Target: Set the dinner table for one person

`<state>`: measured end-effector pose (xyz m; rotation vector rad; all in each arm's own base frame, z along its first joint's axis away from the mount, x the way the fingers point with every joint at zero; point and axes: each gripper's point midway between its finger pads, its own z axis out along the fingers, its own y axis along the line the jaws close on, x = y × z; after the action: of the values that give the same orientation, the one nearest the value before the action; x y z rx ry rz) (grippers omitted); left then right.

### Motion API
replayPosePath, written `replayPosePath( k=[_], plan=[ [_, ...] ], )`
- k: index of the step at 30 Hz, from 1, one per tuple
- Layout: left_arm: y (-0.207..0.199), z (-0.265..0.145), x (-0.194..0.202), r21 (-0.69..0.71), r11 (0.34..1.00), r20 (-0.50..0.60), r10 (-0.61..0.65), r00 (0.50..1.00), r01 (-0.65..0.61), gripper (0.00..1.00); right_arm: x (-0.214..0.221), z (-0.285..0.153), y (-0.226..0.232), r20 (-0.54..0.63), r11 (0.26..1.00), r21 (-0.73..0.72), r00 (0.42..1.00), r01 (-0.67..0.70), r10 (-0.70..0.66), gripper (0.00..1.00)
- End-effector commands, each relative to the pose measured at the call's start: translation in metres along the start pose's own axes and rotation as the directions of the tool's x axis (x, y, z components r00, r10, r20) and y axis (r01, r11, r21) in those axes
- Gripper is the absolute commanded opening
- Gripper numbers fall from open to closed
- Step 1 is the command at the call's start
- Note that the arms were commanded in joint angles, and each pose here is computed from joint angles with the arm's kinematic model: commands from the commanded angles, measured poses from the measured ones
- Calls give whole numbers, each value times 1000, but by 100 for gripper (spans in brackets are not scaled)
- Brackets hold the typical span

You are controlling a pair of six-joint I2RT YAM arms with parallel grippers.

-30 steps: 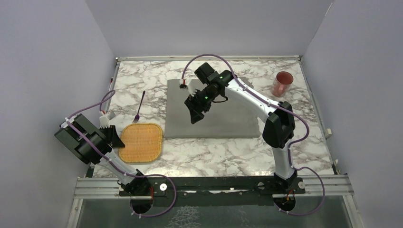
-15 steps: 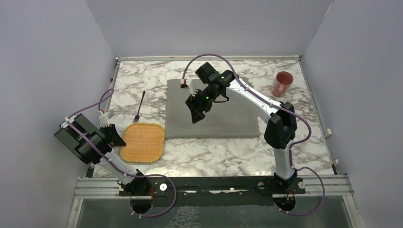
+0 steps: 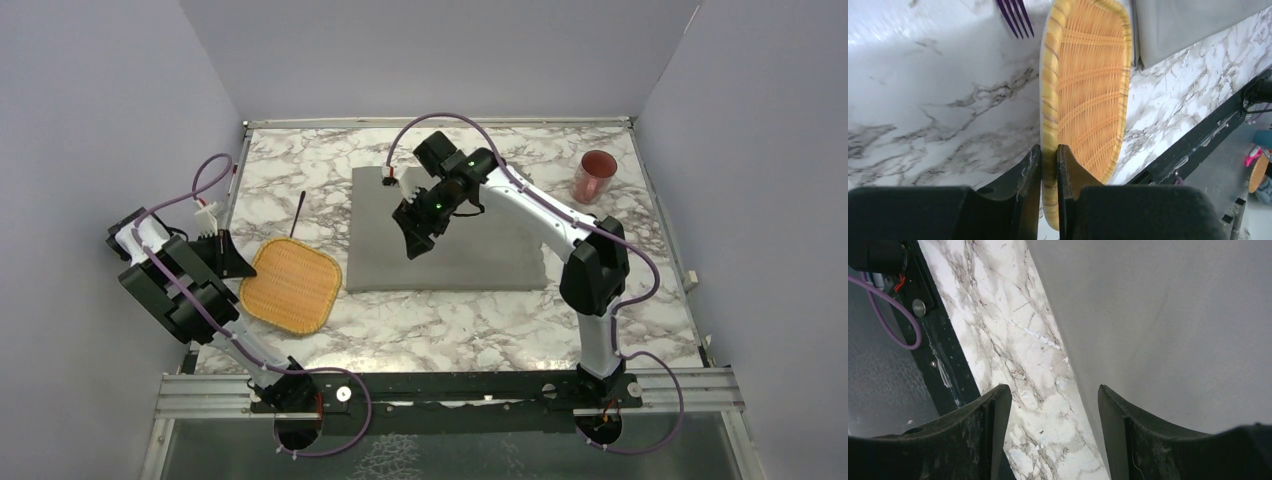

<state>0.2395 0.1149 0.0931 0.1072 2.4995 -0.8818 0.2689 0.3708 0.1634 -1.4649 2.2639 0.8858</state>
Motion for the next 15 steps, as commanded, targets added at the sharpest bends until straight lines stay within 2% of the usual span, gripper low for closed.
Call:
replayPosePath(
  k=[1,8,15],
  plan=[
    [-12,-17,-64,-31,995,154,101,983,-97,0,-13,-26,2,60,997,76,998,18,-23,68],
    [-31,-5,-106,-32,988,148,154,977,-151,0,-10,-34,0,62,993,120,998,19,-26,68],
    [-27,14,-89,-45,989,84,141,986,-138,0,-3,-39,1,66,991,136,997,21,-31,68]
  ],
)
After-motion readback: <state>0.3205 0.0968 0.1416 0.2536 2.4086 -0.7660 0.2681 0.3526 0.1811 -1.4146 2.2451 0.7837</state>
